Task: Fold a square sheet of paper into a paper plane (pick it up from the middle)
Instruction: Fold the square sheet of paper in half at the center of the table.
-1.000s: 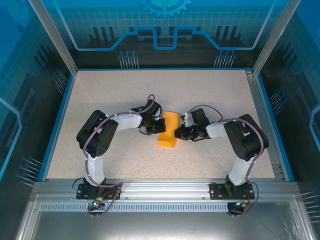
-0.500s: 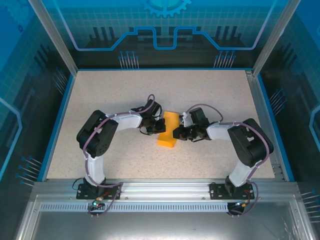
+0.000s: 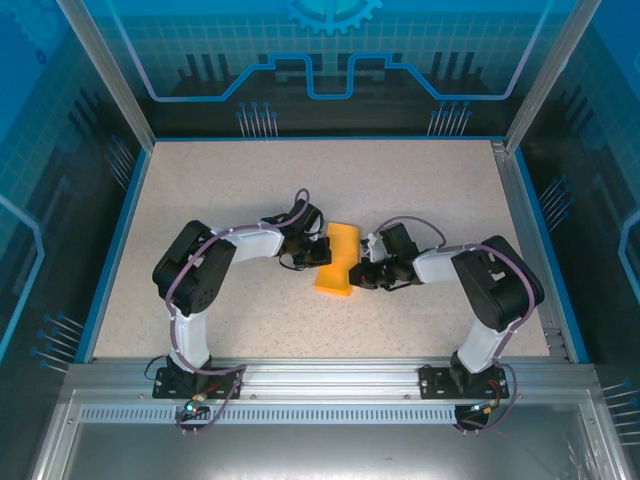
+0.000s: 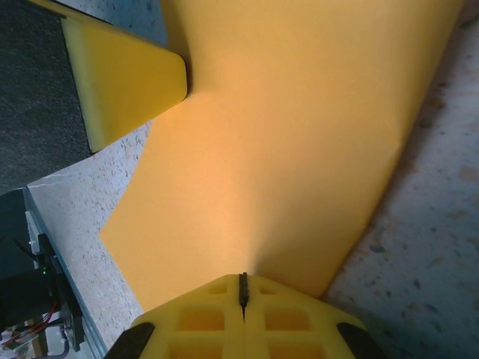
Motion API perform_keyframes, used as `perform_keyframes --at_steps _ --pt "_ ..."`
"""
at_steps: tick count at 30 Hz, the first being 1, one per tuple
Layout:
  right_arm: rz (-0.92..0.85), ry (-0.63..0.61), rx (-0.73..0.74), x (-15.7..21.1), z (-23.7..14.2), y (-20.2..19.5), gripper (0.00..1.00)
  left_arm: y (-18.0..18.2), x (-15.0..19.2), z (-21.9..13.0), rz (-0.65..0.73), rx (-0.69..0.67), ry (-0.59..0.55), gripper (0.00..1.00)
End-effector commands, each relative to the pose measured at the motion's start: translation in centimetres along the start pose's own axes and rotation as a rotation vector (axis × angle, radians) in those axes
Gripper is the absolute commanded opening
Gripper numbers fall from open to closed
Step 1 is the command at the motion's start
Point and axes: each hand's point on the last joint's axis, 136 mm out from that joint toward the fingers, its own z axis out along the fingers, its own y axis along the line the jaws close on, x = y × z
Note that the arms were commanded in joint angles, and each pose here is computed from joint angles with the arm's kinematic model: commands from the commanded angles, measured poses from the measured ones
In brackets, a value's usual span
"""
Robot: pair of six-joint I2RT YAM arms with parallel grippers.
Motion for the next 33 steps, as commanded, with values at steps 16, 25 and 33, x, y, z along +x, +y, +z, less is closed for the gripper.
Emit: perform_keyframes --at_steps 16,25,33 --pt "0.004 0.063 0.060 3.1 1.4 -1.3 0.02 3.5 3.6 1.5 -0.026 -0.115 0.104 0.00" --pt "-0.012 0.047 0.038 2.7 0.5 0.0 0.02 3.6 3.7 1.5 -0.025 -0.120 0.106 0.00" --pt "-0.043 0.042 -0.016 2.7 -0.2 1.9 0.02 3.6 3.7 1.5 -0.028 -0.118 0.105 0.00"
